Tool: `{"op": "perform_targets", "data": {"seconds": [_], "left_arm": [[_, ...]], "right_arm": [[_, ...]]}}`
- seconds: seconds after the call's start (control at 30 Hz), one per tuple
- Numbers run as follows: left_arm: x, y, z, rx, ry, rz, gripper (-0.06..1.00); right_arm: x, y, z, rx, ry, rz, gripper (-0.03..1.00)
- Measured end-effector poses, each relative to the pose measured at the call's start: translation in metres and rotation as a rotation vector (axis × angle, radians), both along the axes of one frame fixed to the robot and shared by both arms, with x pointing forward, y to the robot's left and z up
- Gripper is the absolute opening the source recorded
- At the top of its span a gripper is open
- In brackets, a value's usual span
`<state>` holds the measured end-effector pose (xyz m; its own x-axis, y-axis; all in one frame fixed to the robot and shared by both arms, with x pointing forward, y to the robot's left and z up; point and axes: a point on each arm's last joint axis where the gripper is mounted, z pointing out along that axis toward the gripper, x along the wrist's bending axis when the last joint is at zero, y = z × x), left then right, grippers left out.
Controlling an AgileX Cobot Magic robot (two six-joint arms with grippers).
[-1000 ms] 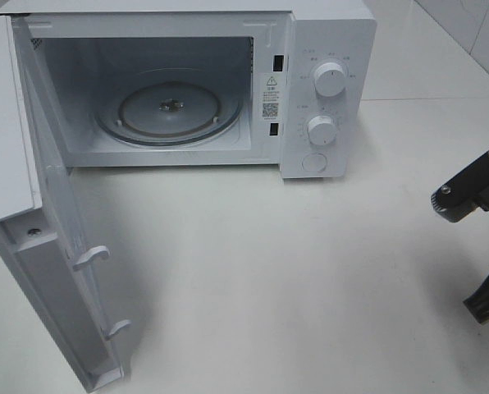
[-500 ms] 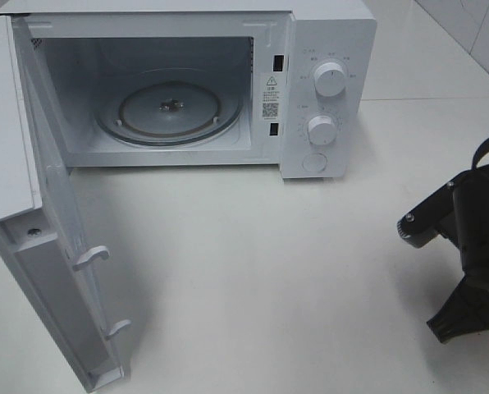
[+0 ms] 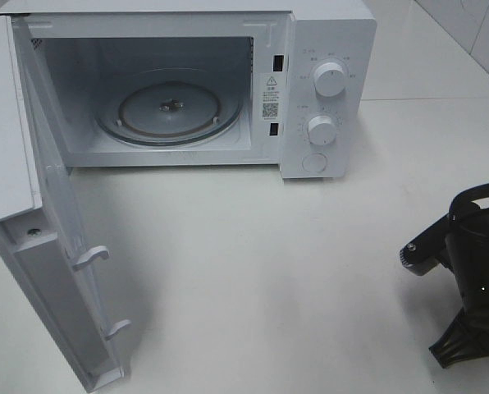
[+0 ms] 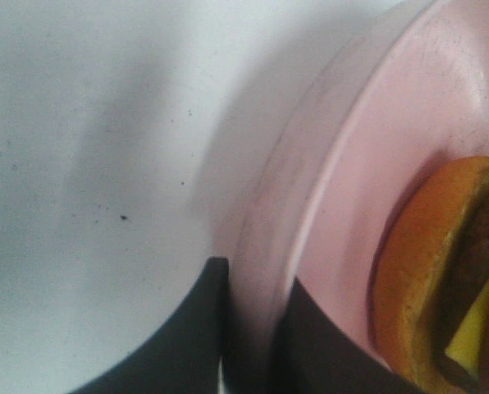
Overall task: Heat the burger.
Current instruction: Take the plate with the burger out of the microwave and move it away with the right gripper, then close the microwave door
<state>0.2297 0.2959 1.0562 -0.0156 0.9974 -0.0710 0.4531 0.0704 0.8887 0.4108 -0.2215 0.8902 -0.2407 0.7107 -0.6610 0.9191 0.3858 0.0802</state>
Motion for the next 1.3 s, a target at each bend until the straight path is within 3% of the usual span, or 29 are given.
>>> {"op": "perform_targets", "data": {"seconds": [0.73, 0.93, 1.0, 1.1, 1.3], "left_arm": [[0.0, 0.0, 0.0, 0.0, 0.0, 0.0, 0.99], [0.0, 0.0, 0.0, 0.0, 0.0, 0.0, 0.99], [0.0, 0.0, 0.0, 0.0, 0.0, 0.0, 0.99], [0.0, 0.0, 0.0, 0.0, 0.0, 0.0, 0.99], [0.0, 0.0, 0.0, 0.0, 0.0, 0.0, 0.99]], "right_arm": [[0.009, -0.008, -0.028, 0.02, 0.049, -0.047, 0.1], [0.01, -0.008, -0.027, 0.018, 0.048, -0.039, 0.25], [0.01, -0.007, -0.022, 0.032, 0.041, -0.023, 0.41], [0.01, -0.005, -0.016, 0.069, 0.024, -0.014, 0.49], [0.007, 0.005, 0.001, 0.159, -0.021, 0.045, 0.54]]}}
